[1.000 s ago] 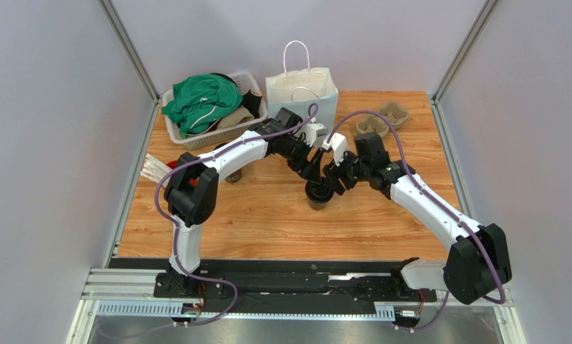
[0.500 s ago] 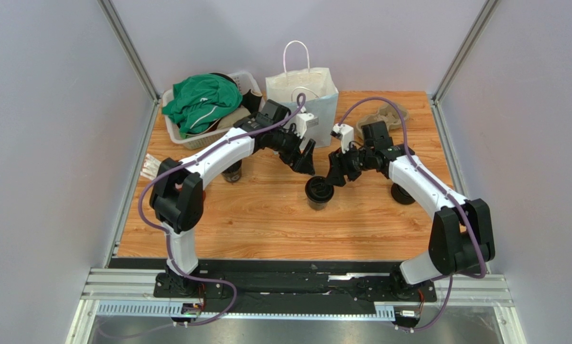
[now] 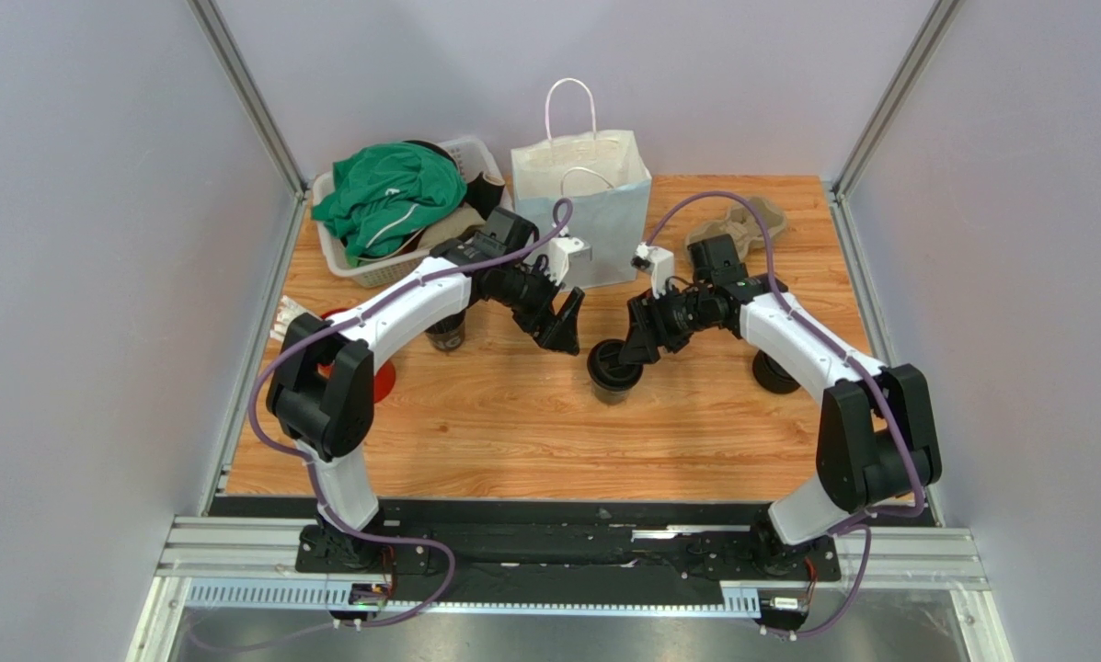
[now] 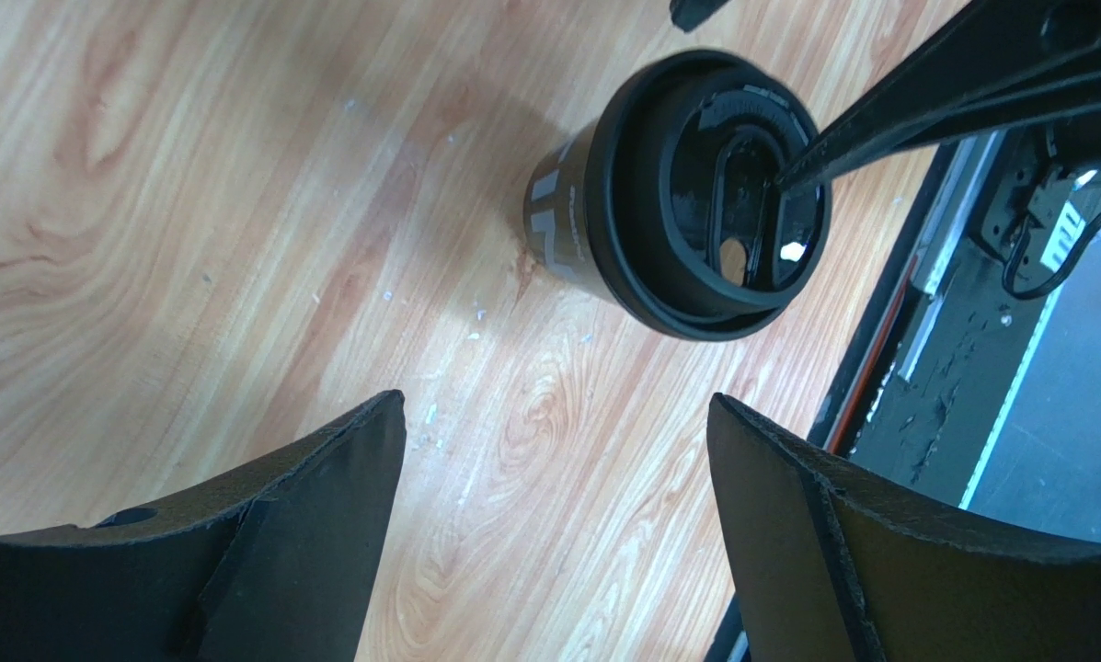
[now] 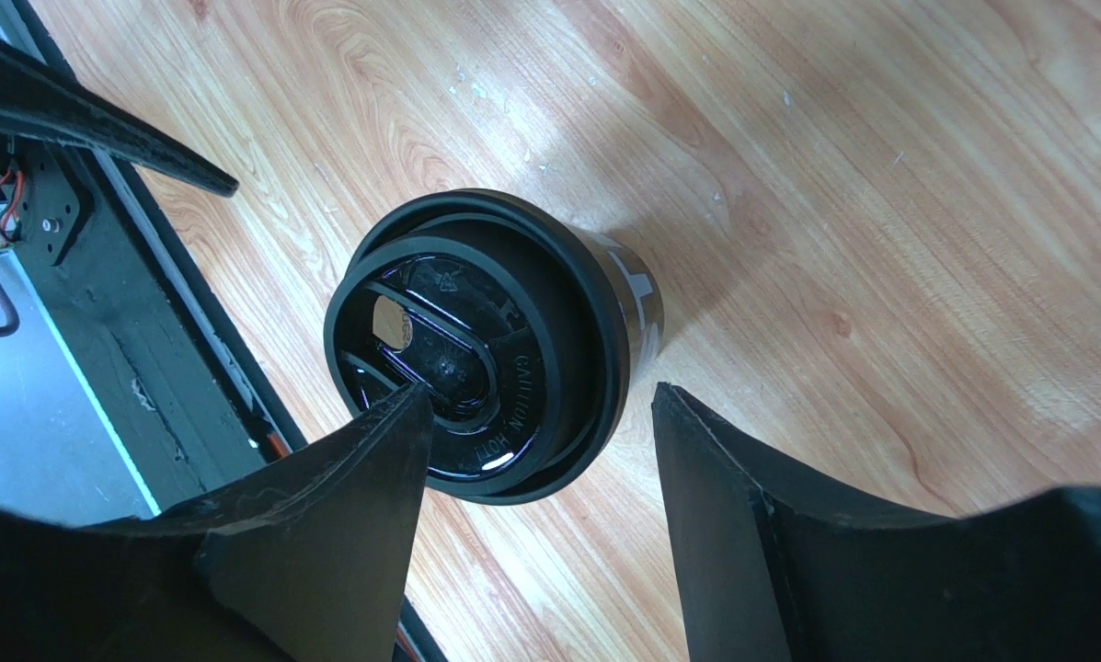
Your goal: Pack the takeout coffee
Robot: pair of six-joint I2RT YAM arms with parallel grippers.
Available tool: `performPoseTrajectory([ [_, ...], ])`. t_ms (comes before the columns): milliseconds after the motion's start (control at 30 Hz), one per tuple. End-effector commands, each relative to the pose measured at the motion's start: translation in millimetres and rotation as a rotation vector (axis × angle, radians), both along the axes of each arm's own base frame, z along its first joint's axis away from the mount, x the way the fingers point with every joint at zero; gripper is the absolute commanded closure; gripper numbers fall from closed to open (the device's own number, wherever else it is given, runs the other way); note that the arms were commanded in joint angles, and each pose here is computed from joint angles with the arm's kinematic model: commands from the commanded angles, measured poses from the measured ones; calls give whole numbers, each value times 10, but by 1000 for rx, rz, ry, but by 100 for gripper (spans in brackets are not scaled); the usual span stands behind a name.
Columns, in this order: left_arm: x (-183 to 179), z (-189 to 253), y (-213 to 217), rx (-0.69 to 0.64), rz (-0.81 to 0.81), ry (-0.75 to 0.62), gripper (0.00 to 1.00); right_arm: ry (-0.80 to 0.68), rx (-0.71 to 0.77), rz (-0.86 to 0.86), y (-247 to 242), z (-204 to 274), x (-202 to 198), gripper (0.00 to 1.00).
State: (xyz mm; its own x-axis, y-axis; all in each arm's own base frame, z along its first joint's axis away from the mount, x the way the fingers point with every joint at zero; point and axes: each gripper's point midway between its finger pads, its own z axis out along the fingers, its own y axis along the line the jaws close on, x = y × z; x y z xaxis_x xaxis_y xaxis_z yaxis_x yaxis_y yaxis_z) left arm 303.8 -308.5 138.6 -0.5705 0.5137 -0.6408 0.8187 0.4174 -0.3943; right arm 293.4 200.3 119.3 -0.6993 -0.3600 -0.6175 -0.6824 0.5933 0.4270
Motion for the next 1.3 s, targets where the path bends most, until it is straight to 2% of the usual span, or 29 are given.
performPoseTrajectory([
  [0,-6,10,34,-6,-24,-43,12,2,36,-4,74,112,81,36],
  [400,-18,-153,-23,-23,-27,2,12,31,27,-25,87,32,148,36],
  [733,1,-186,-46,-22,-23,9,12,72,-13,-39,43,-192,148,51],
  [900,17,-185,-89,-38,-23,23,13,91,-36,-43,19,-297,132,53],
  [1267,-54,-204,-304,-100,-28,165,13,100,-59,-54,-25,-407,114,53],
])
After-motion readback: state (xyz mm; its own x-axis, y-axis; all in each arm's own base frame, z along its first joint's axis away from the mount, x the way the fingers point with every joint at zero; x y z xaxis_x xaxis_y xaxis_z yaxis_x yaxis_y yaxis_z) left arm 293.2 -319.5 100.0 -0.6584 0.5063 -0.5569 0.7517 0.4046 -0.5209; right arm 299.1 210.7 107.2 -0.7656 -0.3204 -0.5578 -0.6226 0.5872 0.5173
